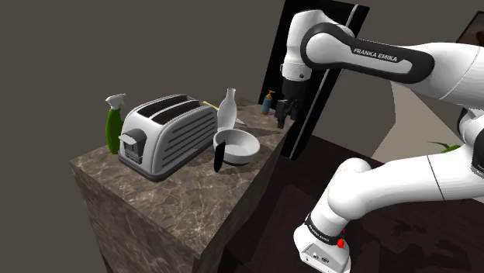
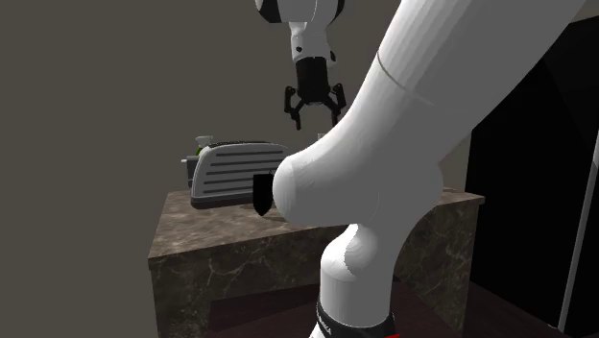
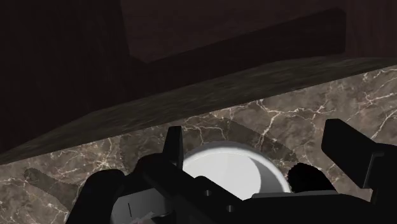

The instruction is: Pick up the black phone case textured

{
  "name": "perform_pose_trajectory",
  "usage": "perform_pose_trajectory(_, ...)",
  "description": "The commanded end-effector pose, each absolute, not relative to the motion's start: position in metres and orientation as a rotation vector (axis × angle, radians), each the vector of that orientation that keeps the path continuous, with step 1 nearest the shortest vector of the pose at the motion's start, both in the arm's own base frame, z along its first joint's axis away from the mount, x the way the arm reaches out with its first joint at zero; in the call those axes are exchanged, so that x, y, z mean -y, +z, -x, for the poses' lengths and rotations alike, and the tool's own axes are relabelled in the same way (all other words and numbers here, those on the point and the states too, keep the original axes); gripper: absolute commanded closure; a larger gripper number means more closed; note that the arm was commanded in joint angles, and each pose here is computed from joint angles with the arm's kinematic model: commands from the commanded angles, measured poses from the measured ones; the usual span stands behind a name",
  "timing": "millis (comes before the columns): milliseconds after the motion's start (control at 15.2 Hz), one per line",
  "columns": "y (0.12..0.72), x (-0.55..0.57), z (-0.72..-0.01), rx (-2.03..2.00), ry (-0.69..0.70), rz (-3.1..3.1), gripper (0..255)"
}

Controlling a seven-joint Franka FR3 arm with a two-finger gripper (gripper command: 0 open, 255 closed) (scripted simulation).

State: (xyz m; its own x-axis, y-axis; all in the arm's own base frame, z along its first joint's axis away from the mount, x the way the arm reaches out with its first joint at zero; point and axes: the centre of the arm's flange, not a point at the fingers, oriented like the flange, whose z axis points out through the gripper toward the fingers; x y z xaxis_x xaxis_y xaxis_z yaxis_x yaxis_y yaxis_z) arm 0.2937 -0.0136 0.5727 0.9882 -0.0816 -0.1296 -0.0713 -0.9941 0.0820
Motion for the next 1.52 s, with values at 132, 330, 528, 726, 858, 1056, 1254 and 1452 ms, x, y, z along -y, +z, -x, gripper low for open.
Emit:
perform_pose_trajectory(132, 0.561, -0.003, -0.314, 0.099, -0.2, -3.034, 0)
perform_pose_trajectory(330, 0.543, -0.028, -0.343, 0.071, -0.194, -3.002, 0)
perform_pose_trajectory(528, 0.525, -0.052, -0.372, 0.044, -0.189, -2.969, 0)
perform_pose_trajectory(726, 0.506, -0.077, -0.401, 0.017, -0.183, -2.937, 0)
perform_pose_trajectory(858, 0.492, -0.093, -0.419, -0.001, -0.179, -2.915, 0)
perform_pose_trajectory(1056, 0.472, -0.118, -0.447, -0.027, -0.174, -2.882, 0)
perform_pose_trajectory(1254, 0.451, -0.141, -0.473, -0.051, -0.168, -2.85, 0)
perform_pose_trajectory(1452, 0.435, -0.141, -0.473, -0.051, -0.168, -2.85, 0)
